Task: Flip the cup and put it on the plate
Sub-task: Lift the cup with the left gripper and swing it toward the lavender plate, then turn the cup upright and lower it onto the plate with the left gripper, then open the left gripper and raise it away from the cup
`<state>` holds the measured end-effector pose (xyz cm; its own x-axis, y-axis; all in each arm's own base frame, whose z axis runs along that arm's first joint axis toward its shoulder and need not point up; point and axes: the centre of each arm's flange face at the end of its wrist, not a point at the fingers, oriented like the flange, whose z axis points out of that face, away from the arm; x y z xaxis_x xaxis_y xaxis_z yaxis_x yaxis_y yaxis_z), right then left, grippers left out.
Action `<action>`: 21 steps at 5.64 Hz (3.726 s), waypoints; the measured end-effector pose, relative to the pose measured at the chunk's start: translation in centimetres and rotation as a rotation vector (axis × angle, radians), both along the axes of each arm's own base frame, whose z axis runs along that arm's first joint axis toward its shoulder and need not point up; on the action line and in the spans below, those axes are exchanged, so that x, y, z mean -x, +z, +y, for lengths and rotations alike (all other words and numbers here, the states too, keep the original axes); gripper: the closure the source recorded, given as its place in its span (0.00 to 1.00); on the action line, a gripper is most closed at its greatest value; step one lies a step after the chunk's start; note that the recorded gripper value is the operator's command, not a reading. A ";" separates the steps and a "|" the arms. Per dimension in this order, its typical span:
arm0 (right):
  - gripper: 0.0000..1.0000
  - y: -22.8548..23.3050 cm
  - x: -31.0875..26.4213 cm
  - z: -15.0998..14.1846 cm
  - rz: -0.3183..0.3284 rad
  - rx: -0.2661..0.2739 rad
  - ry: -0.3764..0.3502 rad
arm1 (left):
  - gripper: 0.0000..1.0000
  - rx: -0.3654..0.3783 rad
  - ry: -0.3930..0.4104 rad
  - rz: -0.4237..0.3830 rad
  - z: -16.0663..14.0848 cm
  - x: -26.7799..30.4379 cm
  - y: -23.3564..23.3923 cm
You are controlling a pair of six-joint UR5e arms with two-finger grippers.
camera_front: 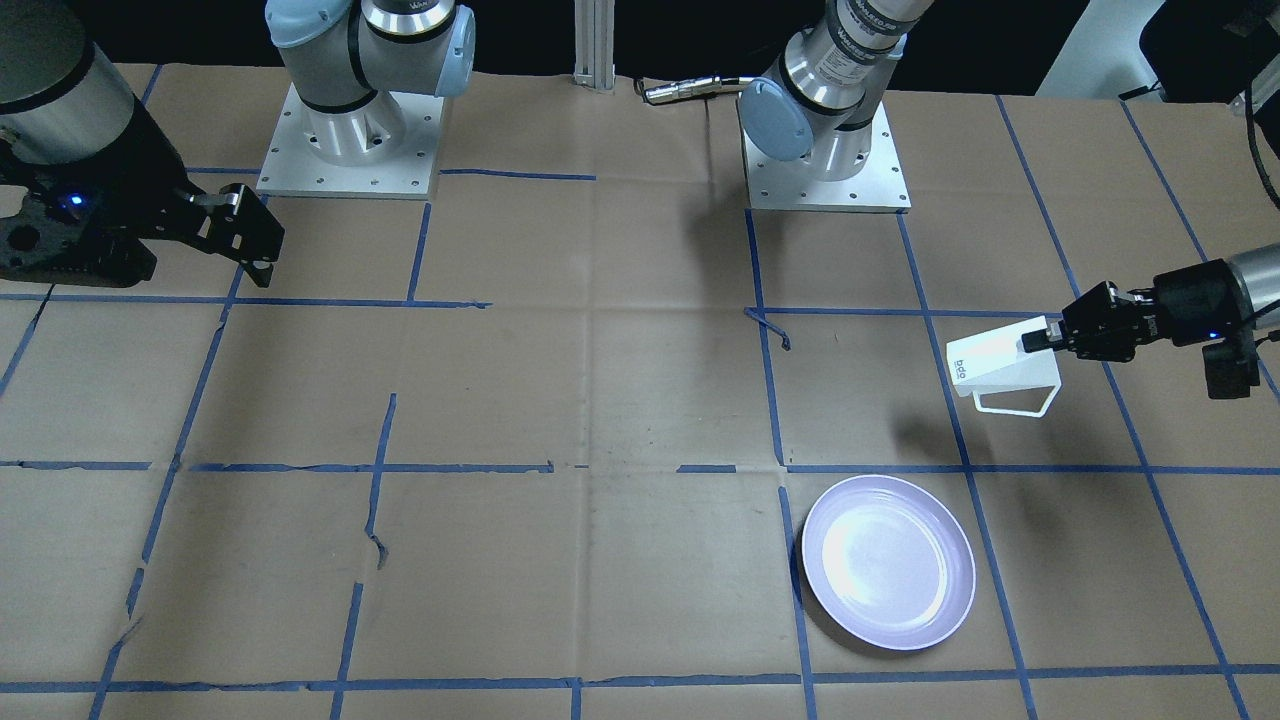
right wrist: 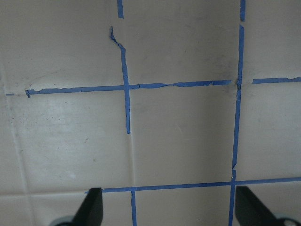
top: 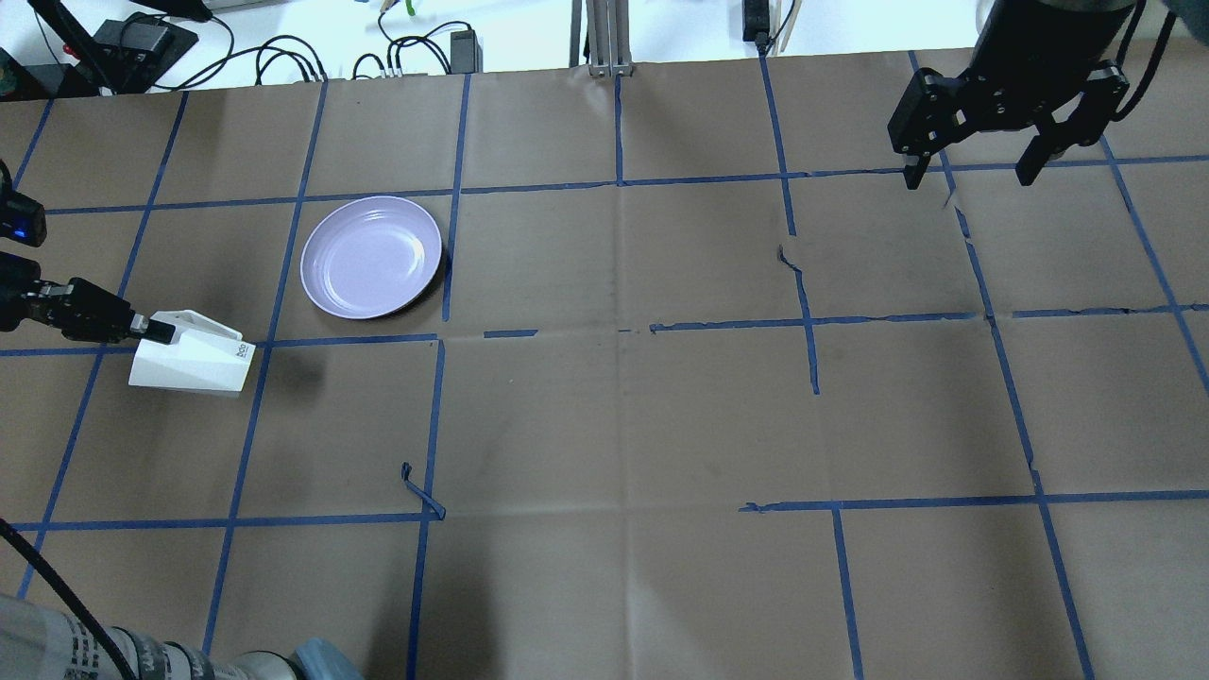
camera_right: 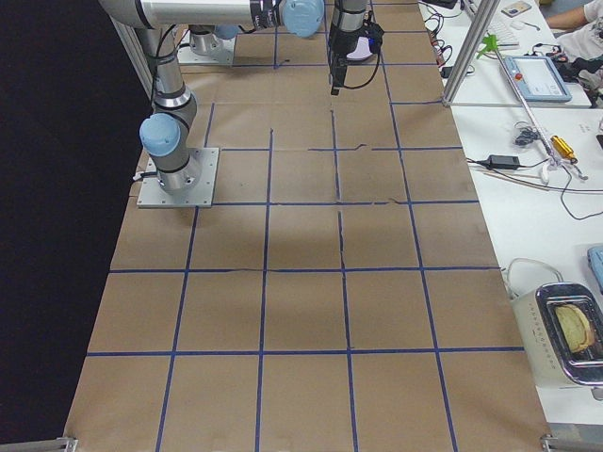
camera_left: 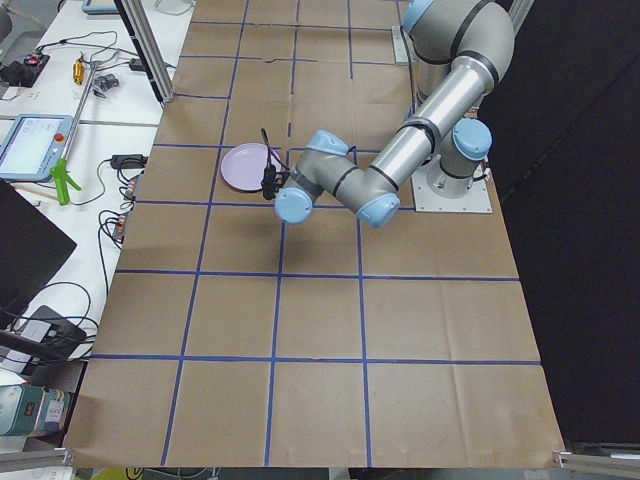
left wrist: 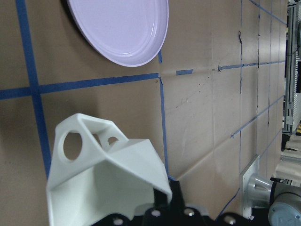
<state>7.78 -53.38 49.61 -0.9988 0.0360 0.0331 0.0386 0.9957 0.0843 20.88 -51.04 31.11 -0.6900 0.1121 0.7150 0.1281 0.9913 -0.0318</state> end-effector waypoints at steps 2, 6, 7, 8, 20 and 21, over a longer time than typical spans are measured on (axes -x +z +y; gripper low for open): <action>0.00 0.0 0.0 0.0 0.000 0.000 0.000 | 1.00 0.104 -0.145 -0.296 -5.2 10.7 3.7; 0.00 0.0 0.0 0.0 0.000 0.000 0.000 | 1.00 0.288 -0.338 -0.739 -10.7 23.9 1.1; 0.00 0.0 0.0 0.0 0.000 0.000 0.000 | 0.99 0.303 -0.343 -0.777 -11.4 25.8 -0.7; 0.00 0.0 0.0 0.0 0.000 0.001 0.000 | 0.91 0.309 -0.345 -0.789 -11.8 26.9 -3.2; 0.00 0.0 0.0 0.0 0.000 0.000 0.000 | 0.01 0.051 0.072 -0.833 -0.8 33.4 18.7; 0.00 0.0 0.0 0.0 0.000 0.000 0.000 | 0.01 0.059 0.078 -0.834 -0.3 33.3 19.3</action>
